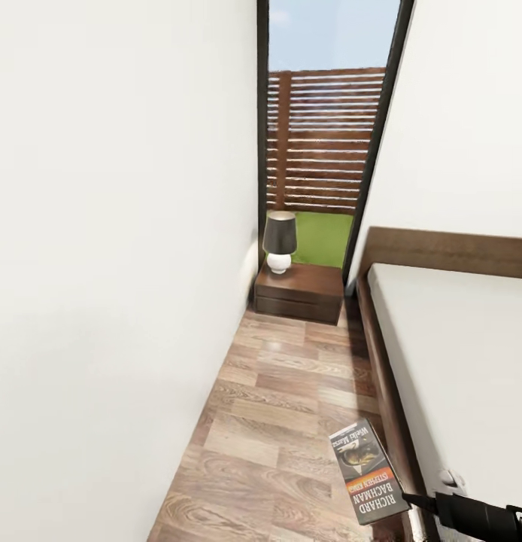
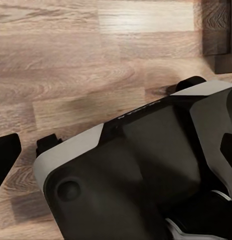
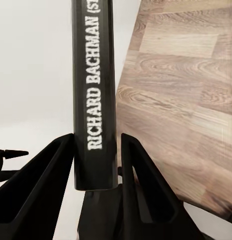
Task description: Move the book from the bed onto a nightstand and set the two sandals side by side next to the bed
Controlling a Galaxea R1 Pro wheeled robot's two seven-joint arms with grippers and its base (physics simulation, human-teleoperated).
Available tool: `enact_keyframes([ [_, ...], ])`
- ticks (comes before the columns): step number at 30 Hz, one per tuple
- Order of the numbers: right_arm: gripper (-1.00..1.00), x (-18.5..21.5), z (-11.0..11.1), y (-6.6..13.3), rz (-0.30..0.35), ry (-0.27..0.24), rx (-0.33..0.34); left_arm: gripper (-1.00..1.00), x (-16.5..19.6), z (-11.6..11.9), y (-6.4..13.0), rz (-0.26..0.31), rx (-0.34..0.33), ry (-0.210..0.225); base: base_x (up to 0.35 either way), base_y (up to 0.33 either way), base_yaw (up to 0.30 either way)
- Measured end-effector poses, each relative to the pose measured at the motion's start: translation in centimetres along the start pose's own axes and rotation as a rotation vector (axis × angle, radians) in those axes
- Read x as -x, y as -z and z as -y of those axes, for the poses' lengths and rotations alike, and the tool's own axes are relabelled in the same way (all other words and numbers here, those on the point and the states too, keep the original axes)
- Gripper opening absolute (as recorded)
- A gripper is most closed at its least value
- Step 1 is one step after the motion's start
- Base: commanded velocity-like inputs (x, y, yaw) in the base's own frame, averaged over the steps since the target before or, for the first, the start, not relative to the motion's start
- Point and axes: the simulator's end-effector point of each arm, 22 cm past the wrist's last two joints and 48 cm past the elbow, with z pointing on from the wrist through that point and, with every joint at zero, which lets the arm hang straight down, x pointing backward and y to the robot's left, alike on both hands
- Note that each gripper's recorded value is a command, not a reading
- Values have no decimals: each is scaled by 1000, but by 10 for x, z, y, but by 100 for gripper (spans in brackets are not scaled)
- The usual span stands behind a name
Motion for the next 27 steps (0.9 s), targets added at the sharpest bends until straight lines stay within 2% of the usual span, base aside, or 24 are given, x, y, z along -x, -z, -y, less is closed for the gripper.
enact_keyframes([
  [20, -100, -5, 3, -2, -10, -10, -3, 100, -6, 1, -2, -13, -3, 6, 0, 0, -219],
  [27, -100, -6, 5, -3, -14, -13, -4, 100, -8, 1, -2, -17, -4, 7, 110, 0, -221],
])
